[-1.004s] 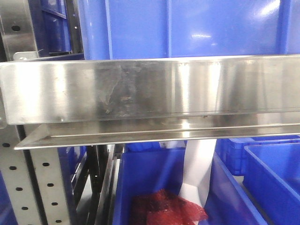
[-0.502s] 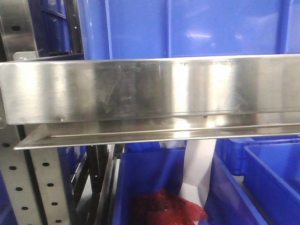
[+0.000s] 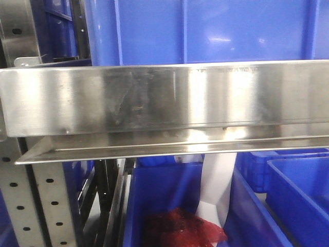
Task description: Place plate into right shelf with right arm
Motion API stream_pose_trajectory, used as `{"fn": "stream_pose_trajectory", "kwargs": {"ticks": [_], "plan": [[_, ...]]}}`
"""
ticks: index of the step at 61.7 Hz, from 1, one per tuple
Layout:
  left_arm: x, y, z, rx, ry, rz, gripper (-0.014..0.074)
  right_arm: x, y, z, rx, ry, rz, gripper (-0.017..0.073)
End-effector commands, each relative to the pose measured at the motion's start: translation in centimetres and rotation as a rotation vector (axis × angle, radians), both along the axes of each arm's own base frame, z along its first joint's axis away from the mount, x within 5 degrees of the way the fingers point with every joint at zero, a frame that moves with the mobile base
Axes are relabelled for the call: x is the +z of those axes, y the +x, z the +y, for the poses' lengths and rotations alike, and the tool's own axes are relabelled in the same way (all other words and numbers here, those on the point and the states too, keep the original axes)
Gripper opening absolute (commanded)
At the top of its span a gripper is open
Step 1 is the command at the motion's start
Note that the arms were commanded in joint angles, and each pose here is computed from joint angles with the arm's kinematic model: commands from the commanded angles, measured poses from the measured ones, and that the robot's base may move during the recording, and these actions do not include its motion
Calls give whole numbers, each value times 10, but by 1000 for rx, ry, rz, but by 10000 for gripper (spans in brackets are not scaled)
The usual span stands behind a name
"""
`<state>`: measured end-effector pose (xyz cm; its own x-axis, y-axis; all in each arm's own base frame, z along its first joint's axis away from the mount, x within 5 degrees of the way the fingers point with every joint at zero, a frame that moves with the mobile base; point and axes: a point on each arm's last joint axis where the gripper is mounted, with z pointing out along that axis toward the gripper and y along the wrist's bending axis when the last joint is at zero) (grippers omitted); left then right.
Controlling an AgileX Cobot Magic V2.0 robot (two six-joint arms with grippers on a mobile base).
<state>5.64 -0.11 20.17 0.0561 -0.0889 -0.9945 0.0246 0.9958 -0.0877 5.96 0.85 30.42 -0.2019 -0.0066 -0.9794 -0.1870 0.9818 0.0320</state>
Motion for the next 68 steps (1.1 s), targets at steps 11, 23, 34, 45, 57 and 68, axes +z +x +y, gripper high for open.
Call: {"fn": "stream_pose_trajectory", "kwargs": {"ticks": [11, 23, 34, 45, 57, 68], "plan": [[6, -1, 0, -5, -8, -97, -47, -20, 0, 0, -47, -26, -187, 48], [6, -1, 0, -5, -8, -97, -47, -56, -1, -3, -96, -20, -230, 48], [6, -1, 0, -5, -8, -97, -47, -83, -4, -4, -103, -12, -278, 48], [6, -1, 0, -5, -8, -97, -47, -97, -5, -4, -110, 48, -286, 48], [6, -1, 0, -5, -8, -97, -47, -97, -5, -4, -111, 48, -286, 48], [6, -1, 0, -5, -8, -97, -47, -96, -5, -5, -133, 46, -295, 48]]}}
